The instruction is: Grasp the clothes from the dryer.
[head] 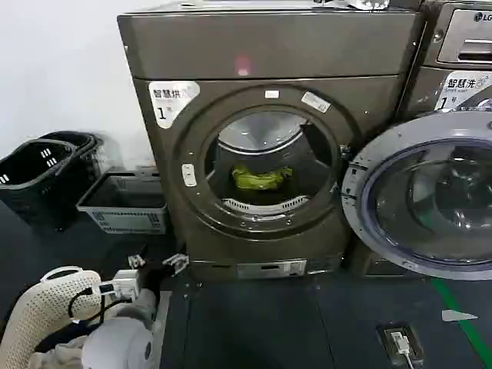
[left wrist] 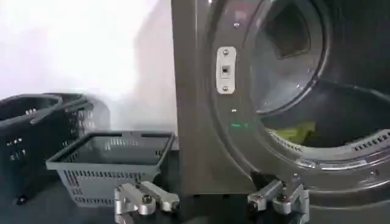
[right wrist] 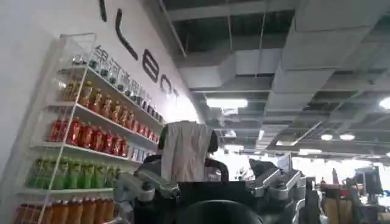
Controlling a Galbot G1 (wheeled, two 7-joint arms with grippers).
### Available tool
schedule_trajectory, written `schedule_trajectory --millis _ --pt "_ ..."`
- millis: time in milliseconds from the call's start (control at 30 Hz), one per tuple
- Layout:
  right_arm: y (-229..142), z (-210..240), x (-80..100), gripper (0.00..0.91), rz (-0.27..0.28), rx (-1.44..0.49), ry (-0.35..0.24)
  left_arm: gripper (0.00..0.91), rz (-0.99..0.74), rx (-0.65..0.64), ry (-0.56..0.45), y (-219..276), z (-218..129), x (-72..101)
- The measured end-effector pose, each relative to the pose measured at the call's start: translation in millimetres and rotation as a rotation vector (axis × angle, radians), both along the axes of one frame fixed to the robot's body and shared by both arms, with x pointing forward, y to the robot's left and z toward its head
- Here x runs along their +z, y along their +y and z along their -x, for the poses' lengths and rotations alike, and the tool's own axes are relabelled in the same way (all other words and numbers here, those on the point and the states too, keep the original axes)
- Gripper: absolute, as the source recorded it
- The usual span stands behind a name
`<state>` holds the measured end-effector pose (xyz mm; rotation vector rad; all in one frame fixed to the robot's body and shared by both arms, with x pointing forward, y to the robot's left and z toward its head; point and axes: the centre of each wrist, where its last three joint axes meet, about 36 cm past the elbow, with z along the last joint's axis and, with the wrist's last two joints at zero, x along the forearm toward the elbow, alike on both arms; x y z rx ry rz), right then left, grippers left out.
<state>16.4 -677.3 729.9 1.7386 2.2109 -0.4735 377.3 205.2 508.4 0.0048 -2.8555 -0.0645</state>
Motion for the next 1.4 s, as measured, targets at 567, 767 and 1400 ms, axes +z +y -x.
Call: schedule_trajectory --millis 567,767,1400 --pt "-7 -1 -3.1 0.907 -0.001 0.000 -0.020 0.907 -0.006 0.002 0.005 -1 5 -0.9" --pt "-8 -1 -3.6 0.907 0.000 0.000 -0.022 0.907 -0.006 0.002 0.006 -1 4 -1.3" --pt "-11 4 -6.3 0.907 -0.008 -0.009 -0.031 0.907 0.001 -0.001 0.011 -1 1 -3.0"
